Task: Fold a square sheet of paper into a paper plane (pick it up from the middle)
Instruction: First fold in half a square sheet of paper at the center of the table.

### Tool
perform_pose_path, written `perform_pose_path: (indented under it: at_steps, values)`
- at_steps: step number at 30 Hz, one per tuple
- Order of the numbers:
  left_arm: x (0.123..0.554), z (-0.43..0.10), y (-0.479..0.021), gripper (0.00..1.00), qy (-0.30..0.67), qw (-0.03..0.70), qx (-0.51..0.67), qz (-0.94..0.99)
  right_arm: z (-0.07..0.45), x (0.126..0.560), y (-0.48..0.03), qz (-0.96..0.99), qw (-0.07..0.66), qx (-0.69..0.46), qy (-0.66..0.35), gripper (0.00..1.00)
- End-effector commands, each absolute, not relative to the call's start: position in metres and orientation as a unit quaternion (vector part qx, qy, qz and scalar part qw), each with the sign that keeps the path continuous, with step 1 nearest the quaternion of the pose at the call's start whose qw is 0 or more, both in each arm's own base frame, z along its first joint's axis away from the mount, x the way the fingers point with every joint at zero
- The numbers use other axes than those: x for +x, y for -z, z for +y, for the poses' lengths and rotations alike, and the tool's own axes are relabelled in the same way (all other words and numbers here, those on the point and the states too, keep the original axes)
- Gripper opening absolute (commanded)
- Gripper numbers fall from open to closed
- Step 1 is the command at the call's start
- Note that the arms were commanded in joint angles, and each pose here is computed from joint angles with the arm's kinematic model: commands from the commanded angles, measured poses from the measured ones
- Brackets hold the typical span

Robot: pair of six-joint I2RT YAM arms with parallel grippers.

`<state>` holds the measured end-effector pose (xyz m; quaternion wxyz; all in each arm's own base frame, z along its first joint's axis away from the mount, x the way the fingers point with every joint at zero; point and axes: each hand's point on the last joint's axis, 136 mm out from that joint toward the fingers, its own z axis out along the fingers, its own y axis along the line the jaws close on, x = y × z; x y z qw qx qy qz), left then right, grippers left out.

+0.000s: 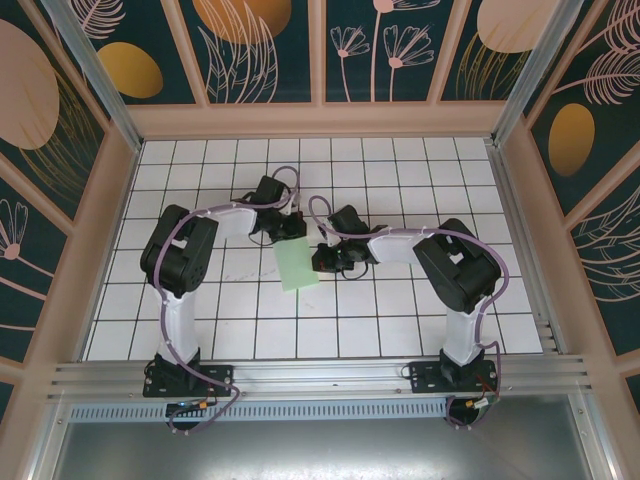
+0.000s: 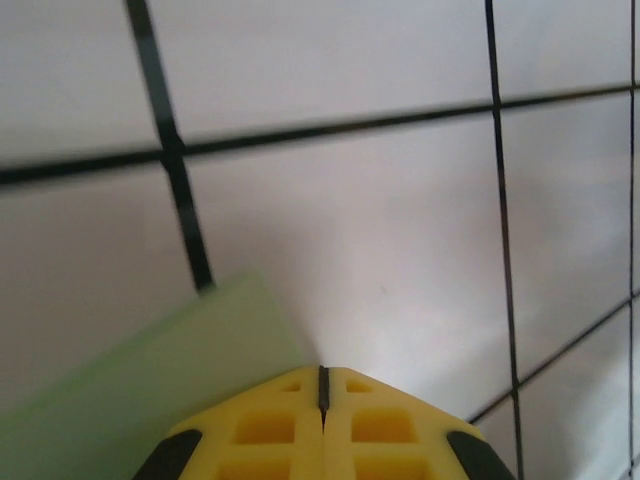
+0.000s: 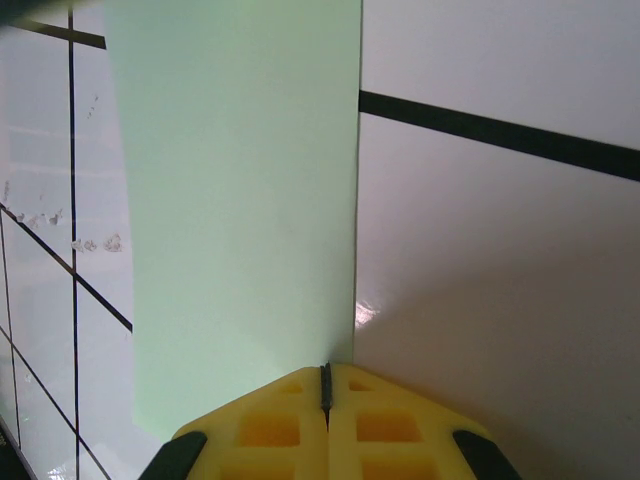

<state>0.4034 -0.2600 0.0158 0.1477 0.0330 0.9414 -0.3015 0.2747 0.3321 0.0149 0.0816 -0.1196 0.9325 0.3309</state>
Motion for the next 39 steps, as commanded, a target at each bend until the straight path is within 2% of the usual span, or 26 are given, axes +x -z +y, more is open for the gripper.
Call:
perform_pose_path:
  at_steps: [1,15,19,23,25,29,30,34,39]
  values:
    - [0.438,-0.225,-0.002,0.02,0.235,0.19,0.013,0.953,0.279,0.221,0.048,0.969,-0.036,-0.091,-0.226,0.0]
    - [0.476,-0.218,-0.012,0.03,0.244,0.208,0.005,0.947,0.281,0.22,0.042,0.968,-0.029,-0.086,-0.236,0.0]
    - [0.485,-0.218,-0.027,0.05,0.244,0.222,-0.006,0.944,0.293,0.22,0.028,0.959,-0.026,-0.08,-0.269,0.0]
    - [0.491,-0.206,-0.062,0.14,0.234,0.261,-0.048,0.935,0.322,0.233,-0.011,0.936,-0.004,-0.07,-0.346,0.0]
    - [0.488,-0.196,-0.079,0.24,0.224,0.28,-0.076,0.93,0.336,0.244,-0.036,0.922,0.021,-0.071,-0.38,0.0]
    - [0.467,-0.18,-0.104,0.41,0.23,0.301,-0.131,0.916,0.338,0.285,-0.068,0.92,0.108,-0.073,-0.37,0.0]
    - [0.459,-0.181,-0.108,0.42,0.244,0.302,-0.136,0.911,0.337,0.294,-0.07,0.921,0.121,-0.072,-0.363,0.0]
    - [0.421,-0.191,-0.118,0.4,0.316,0.291,-0.149,0.89,0.342,0.317,-0.061,0.924,0.133,-0.076,-0.351,0.0]
    - [0.378,-0.208,-0.104,0.25,0.332,0.26,-0.146,0.895,0.355,0.343,-0.054,0.922,0.144,-0.086,-0.35,0.0]
